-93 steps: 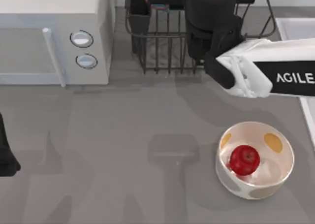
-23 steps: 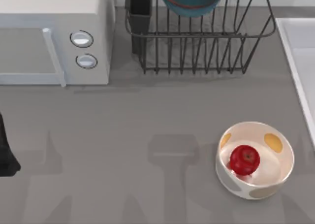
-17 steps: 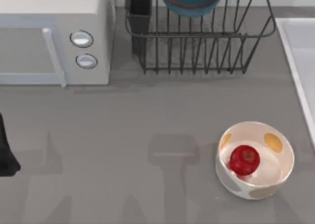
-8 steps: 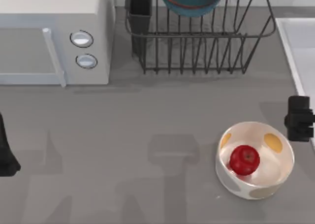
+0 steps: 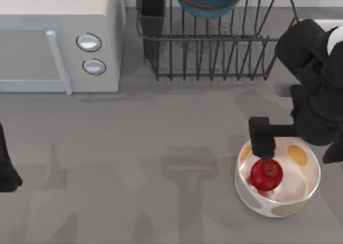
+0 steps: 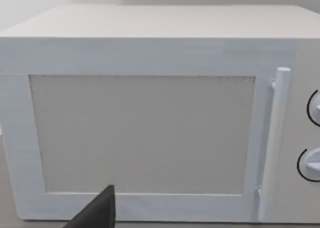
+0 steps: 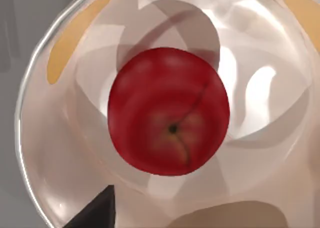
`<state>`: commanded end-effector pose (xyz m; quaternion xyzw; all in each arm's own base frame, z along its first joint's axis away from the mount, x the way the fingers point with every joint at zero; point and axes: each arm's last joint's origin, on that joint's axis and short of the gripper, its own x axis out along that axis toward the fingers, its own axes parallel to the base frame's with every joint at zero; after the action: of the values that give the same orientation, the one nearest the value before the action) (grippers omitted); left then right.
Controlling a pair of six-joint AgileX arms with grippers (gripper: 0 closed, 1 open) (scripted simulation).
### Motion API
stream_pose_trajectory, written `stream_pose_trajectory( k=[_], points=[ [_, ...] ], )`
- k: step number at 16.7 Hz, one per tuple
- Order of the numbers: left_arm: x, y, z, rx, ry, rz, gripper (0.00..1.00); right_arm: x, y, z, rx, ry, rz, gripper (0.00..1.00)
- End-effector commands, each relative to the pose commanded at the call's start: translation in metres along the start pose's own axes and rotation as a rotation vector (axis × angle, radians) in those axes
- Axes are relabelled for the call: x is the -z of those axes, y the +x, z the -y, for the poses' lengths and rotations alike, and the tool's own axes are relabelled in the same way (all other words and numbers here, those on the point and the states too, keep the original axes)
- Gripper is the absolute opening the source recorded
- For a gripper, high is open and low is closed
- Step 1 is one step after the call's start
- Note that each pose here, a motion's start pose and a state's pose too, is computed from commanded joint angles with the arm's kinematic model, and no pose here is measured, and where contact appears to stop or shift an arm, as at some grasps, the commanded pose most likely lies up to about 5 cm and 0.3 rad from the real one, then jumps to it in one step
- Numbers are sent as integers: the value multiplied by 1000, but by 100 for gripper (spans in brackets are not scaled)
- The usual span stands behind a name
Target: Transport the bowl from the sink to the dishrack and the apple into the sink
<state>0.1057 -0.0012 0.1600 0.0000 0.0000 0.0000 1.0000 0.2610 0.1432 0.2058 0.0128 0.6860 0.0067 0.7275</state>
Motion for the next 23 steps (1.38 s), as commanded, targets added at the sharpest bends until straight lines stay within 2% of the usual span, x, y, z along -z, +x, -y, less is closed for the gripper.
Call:
stream_pose_trajectory(
  k=[3,8,12,15,18,22,23],
  points=[
    [0,0,0,0,0,0,100,-4,6,-10,27,1,-58,100],
    [0,0,0,0,0,0,100,-4,8,-9,28,5,-59,100],
    [0,0,0,0,0,0,100,-3,41,-8,41,10,-81,100],
    [0,0,0,0,0,0,100,-7,62,-11,7,5,-22,100],
    [0,0,0,0,0,0,100,0,90,-8,24,1,-51,100],
    [0,0,0,0,0,0,100,1,94,-8,28,1,-59,100],
    [0,0,0,0,0,0,100,1,94,-8,28,1,-59,92]
  ],
)
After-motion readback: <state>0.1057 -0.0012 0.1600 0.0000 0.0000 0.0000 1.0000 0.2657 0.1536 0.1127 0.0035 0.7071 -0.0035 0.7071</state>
